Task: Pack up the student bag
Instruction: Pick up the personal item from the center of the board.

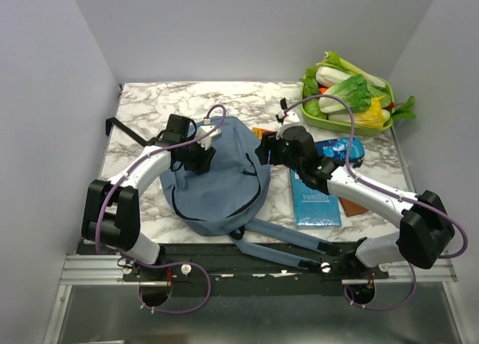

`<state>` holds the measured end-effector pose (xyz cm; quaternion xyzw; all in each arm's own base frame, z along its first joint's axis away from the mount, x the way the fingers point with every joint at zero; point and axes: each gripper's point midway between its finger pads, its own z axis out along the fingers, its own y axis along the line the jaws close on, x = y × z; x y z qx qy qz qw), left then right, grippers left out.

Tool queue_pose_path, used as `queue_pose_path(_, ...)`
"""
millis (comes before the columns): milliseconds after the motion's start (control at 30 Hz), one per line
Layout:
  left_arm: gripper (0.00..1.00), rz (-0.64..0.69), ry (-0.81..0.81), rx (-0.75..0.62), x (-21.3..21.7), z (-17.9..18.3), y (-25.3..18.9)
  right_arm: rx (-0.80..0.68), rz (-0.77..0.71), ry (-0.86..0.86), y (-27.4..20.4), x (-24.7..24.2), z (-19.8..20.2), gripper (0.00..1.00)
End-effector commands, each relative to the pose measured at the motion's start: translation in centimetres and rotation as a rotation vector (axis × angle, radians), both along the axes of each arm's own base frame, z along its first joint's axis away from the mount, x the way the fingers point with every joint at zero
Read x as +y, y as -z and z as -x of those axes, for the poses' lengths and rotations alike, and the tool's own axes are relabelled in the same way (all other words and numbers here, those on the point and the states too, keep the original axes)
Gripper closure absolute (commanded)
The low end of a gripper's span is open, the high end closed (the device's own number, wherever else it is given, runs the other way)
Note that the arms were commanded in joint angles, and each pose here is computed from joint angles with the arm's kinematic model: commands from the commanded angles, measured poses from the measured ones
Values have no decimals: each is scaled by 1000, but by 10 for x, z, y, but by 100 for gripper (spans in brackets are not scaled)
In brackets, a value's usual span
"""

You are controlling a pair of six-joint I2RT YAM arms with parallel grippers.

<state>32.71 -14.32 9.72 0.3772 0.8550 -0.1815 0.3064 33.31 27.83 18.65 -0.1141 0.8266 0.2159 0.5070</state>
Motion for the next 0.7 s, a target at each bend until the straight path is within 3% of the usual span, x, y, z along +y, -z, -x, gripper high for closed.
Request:
queue_pose_path(0, 40, -77, -85, -164, 13, -39, -5, 92, 121, 153, 30, -41, 10, 33)
queue_pose_path(67, 40, -75, -73, -163, 10, -40, -4, 153, 122, 294, 39, -67, 15, 31)
queue_pose_path(100, 40, -73, -65, -158, 8, -40, -5, 204, 192, 410, 54, -101, 20, 22)
queue_pose_path(200, 40, -54, -43, -129, 0, -35, -3, 350, 202, 650, 83, -165, 41, 12)
queue_pose_path(333, 40, -20, -52, -100, -6, -35, -9, 480, 150, 866, 107, -221, 69, 9)
queue_pose_path(500, 40, 35, -60, -102, -13, -36, -28, 555, 126, 1081, 109, -277, 94, 2)
queue_pose_path(667, 40, 86, -69, -76, -16, -35, -44, 626, 108, 1185, 118, -309, 103, 0)
